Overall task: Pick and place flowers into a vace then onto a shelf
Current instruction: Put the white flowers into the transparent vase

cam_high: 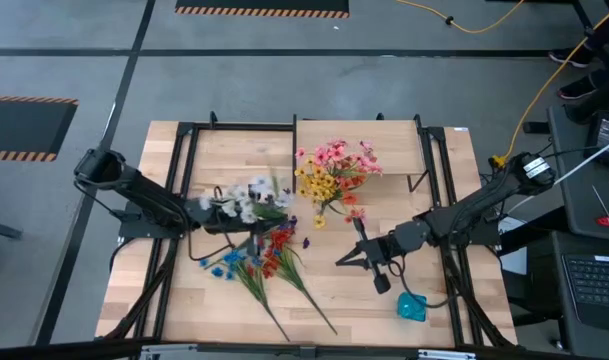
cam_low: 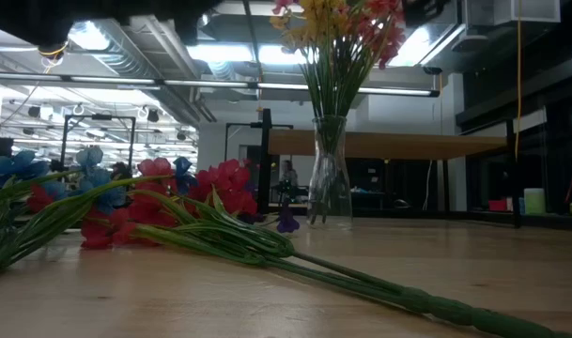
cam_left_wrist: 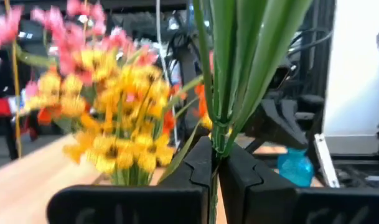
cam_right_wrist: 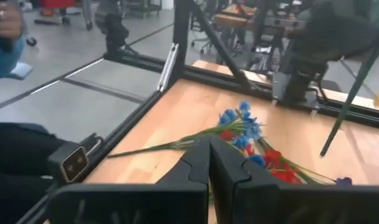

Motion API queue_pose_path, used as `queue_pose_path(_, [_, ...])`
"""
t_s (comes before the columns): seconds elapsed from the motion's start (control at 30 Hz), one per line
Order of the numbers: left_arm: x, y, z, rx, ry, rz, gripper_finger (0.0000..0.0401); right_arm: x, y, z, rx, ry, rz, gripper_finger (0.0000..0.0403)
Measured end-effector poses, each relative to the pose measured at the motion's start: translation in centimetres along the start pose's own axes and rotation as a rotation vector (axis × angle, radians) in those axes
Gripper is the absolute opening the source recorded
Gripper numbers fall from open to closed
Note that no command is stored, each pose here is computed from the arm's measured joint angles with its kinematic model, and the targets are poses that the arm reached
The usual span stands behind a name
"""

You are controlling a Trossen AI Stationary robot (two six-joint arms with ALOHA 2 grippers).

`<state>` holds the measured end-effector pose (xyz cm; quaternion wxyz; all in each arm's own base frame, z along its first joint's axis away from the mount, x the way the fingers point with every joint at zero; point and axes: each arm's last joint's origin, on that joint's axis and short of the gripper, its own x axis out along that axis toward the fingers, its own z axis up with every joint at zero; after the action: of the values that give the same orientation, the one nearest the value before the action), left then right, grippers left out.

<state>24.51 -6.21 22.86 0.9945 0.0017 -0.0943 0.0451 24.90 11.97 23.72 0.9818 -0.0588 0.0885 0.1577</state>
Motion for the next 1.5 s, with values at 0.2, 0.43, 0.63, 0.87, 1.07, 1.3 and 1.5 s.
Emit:
queue_pose_path(0.2, [2.4,0.4,-1.4,-0.006,0.040,0.036,0.0006,-0.2,-1.1,-1.4,0.008,0.025,-0.087,0.0002])
queue_pose_path(0.43, [4.6,0.9,-2.1,0.023,-0.016,0.084,0.0006,-0.2,-1.8,-1.8,0.031,0.045,-0.111,0.0002])
queue_pose_path(0.63, [5.3,1.8,-2.8,0.052,-0.081,0.131,0.0007,-0.2,-1.9,-2.0,0.030,0.070,-0.117,0.0002])
queue_pose_path(0.87, [5.7,2.9,-3.3,0.060,-0.091,0.165,0.0007,-0.2,-2.0,-2.1,0.031,0.079,-0.129,0.0002])
queue_pose_path(1.07, [5.6,2.9,-2.8,0.096,-0.141,0.121,0.0007,-0.2,-2.0,-2.2,0.031,0.083,-0.130,0.0002])
queue_pose_path(1.3, [5.6,2.9,-2.8,0.111,-0.143,0.122,0.0008,-0.2,-2.0,-2.2,0.031,0.086,-0.132,0.0003])
queue_pose_path(1.5, [5.6,2.9,-2.7,0.117,-0.151,0.124,0.0008,-0.2,-2.0,-2.2,0.031,0.087,-0.132,0.0003])
